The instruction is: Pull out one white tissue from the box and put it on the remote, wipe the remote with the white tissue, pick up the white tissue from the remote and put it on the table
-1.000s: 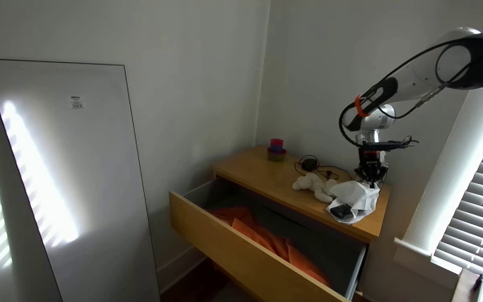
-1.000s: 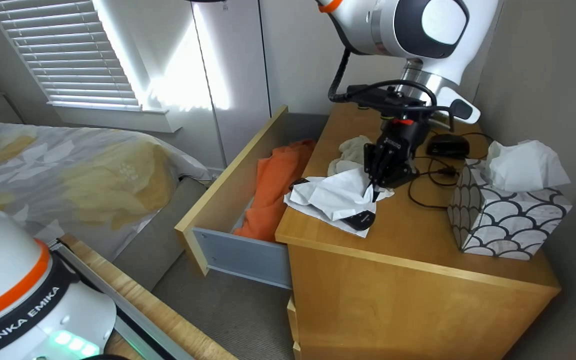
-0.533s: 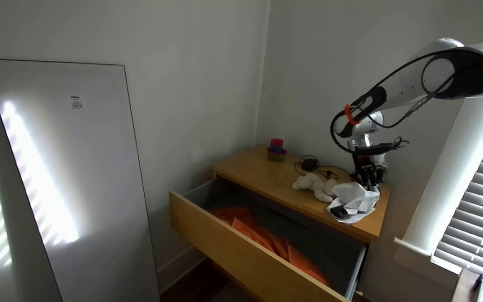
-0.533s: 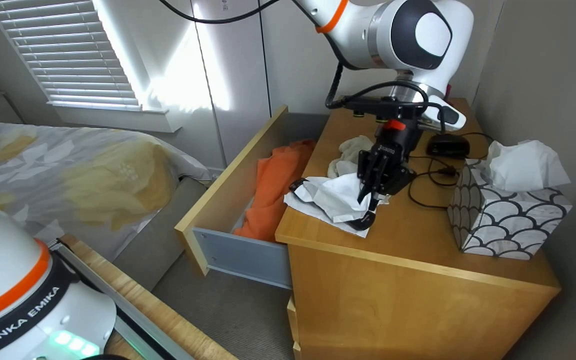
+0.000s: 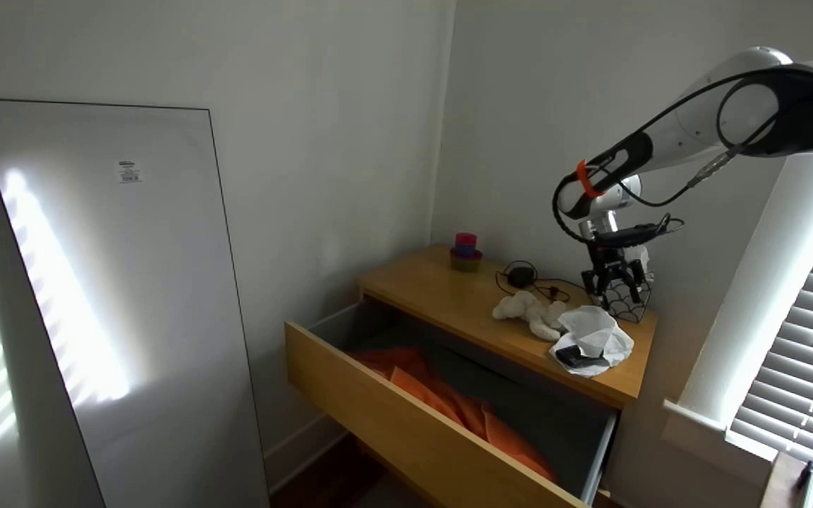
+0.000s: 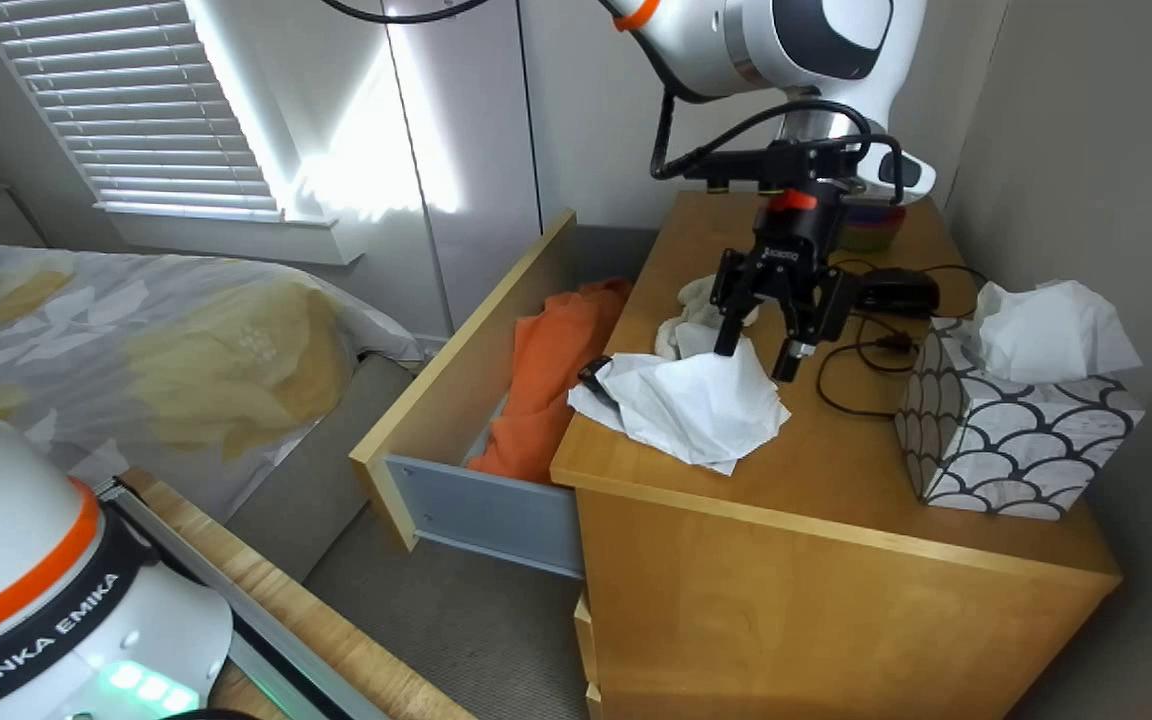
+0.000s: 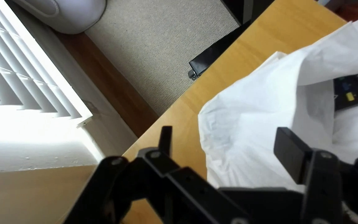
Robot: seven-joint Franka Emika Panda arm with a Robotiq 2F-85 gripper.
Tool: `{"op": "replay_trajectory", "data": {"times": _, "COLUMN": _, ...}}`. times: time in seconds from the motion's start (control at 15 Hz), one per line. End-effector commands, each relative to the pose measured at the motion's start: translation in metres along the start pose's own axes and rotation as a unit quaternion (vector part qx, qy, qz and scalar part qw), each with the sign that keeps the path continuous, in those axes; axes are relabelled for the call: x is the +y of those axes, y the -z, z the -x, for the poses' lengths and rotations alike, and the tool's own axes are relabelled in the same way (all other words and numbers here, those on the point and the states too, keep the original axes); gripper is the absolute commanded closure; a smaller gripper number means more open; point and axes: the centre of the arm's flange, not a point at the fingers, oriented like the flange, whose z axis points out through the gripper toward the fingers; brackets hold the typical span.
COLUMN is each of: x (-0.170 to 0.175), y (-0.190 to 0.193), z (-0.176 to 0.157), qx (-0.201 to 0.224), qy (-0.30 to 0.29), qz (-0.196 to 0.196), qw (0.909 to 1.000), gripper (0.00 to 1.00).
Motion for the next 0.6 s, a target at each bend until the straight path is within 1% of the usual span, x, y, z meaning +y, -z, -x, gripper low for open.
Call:
{"op": "replay_trajectory", "data": {"times": 0.0, "x": -0.017, "y": 0.004, "z": 0.023, "qx": 0.021, "qy": 0.069, "qz": -0.023, "qw": 0.9972, "gripper": 0.00}}
{"op": "replay_trajectory", "data": {"times": 0.07, "x": -0.021, "y": 0.006, "z": 0.027, "qx": 0.028, "qy": 0.087, "qz": -0.052, "qw": 0.9944, "gripper": 0.00}}
{"op": "replay_trajectory", "data": {"times": 0.13, "x": -0.022, "y": 0.007, "z": 0.033, "qx": 0.020, "qy": 0.101, "qz": -0.072, "qw": 0.9921, "gripper": 0.00}}
{"op": "replay_trajectory", "data": {"times": 0.2, "x": -0.021, "y": 0.012, "z": 0.045, "qx": 0.030, "qy": 0.116, "qz": -0.088, "qw": 0.9889, "gripper": 0.00}}
{"op": "replay_trajectory", "data": {"times": 0.27, "x": -0.019, "y": 0.020, "z": 0.064, "qx": 0.029, "qy": 0.134, "qz": -0.103, "qw": 0.9852, "gripper": 0.00}}
{"op": "replay_trajectory", "data": {"times": 0.33, "x": -0.029, "y": 0.018, "z": 0.023, "qx": 0.020, "qy": 0.101, "qz": -0.063, "qw": 0.9927, "gripper": 0.00}}
{"op": "replay_trajectory", "data": {"times": 0.4, "x": -0.028, "y": 0.022, "z": 0.031, "qx": 0.023, "qy": 0.112, "qz": -0.074, "qw": 0.9906, "gripper": 0.00}}
{"op": "replay_trajectory", "data": {"times": 0.53, "x": -0.023, "y": 0.029, "z": 0.043, "qx": 0.029, "qy": 0.121, "qz": -0.085, "qw": 0.9886, "gripper": 0.00}}
